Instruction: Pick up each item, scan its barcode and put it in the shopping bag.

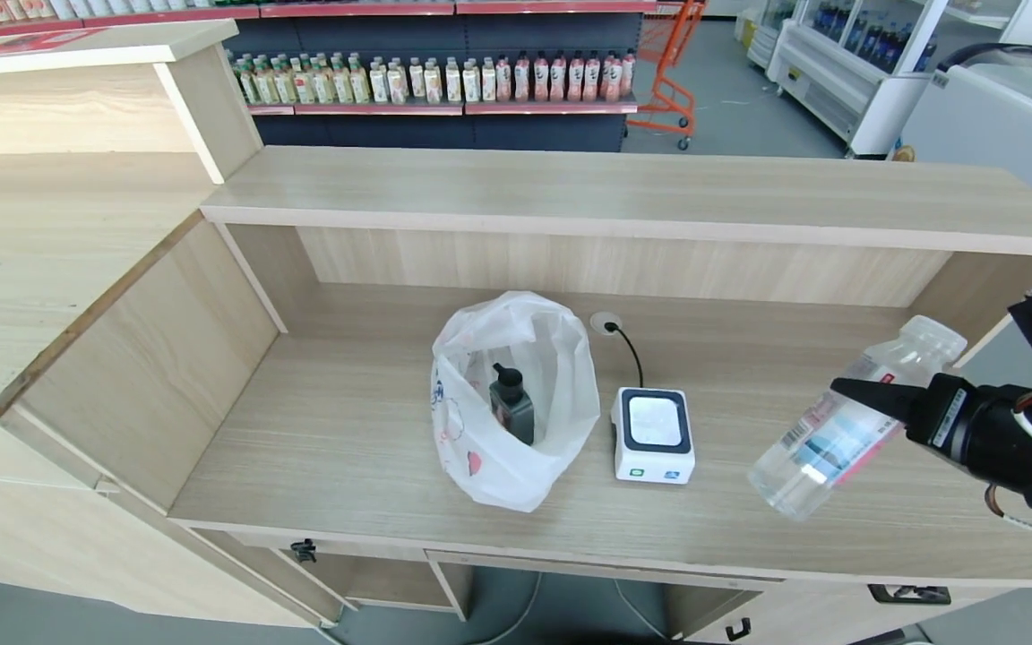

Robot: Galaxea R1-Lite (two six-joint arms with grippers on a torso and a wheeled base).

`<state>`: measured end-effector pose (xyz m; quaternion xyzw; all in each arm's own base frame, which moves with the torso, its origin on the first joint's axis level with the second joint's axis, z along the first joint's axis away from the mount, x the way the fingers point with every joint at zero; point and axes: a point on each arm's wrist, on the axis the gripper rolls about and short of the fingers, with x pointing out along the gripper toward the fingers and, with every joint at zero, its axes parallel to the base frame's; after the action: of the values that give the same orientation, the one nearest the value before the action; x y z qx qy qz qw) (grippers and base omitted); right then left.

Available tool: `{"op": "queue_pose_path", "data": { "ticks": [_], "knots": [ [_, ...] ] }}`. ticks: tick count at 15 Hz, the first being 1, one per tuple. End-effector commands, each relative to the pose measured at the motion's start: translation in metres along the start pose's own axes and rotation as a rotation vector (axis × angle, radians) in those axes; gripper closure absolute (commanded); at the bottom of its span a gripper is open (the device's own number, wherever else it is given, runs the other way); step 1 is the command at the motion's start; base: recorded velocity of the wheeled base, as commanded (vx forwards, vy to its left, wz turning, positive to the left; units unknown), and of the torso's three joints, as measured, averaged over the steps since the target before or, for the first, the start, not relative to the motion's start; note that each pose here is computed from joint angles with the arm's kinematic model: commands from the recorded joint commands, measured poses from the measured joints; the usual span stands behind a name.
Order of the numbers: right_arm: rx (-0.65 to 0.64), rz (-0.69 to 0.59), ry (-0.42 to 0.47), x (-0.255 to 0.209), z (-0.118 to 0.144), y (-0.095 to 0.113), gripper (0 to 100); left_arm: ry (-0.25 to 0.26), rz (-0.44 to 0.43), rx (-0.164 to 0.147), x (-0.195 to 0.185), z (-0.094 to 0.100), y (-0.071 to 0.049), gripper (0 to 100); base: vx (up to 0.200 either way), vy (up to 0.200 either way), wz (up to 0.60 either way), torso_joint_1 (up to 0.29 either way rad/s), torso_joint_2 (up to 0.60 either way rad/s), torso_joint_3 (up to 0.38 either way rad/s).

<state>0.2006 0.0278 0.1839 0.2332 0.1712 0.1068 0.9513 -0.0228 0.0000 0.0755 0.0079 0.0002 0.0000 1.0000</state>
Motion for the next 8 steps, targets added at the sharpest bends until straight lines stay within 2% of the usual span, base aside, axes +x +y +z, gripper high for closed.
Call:
{"op": "queue_pose_path", "data": {
  "ticks": [1,2,5,8],
  "knots": [
    [0.003,-0.035,0.011,0.007,-0.002,-0.003,100,0.000,-0.002,-0.002,0.000,0.000,0.000,0,0.200,0.000,0.00,0.017,0.00,-0.007],
    [0.004,-0.077,0.012,0.013,-0.004,-0.005,100,0.000,0.000,-0.011,0.000,0.000,0.000,0,0.000,0.000,0.00,0.000,0.00,0.000],
    [-0.005,-0.083,0.020,0.020,-0.005,-0.001,100,0.000,-0.002,-0.011,0.000,0.000,0.000,0,0.000,0.000,0.00,0.000,0.00,0.000],
    [-0.038,-0.068,0.096,0.029,-0.009,0.011,100,0.000,-0.002,-0.011,0.000,0.000,0.000,0,0.000,0.000,0.00,0.000,0.00,0.000]
  ]
}}
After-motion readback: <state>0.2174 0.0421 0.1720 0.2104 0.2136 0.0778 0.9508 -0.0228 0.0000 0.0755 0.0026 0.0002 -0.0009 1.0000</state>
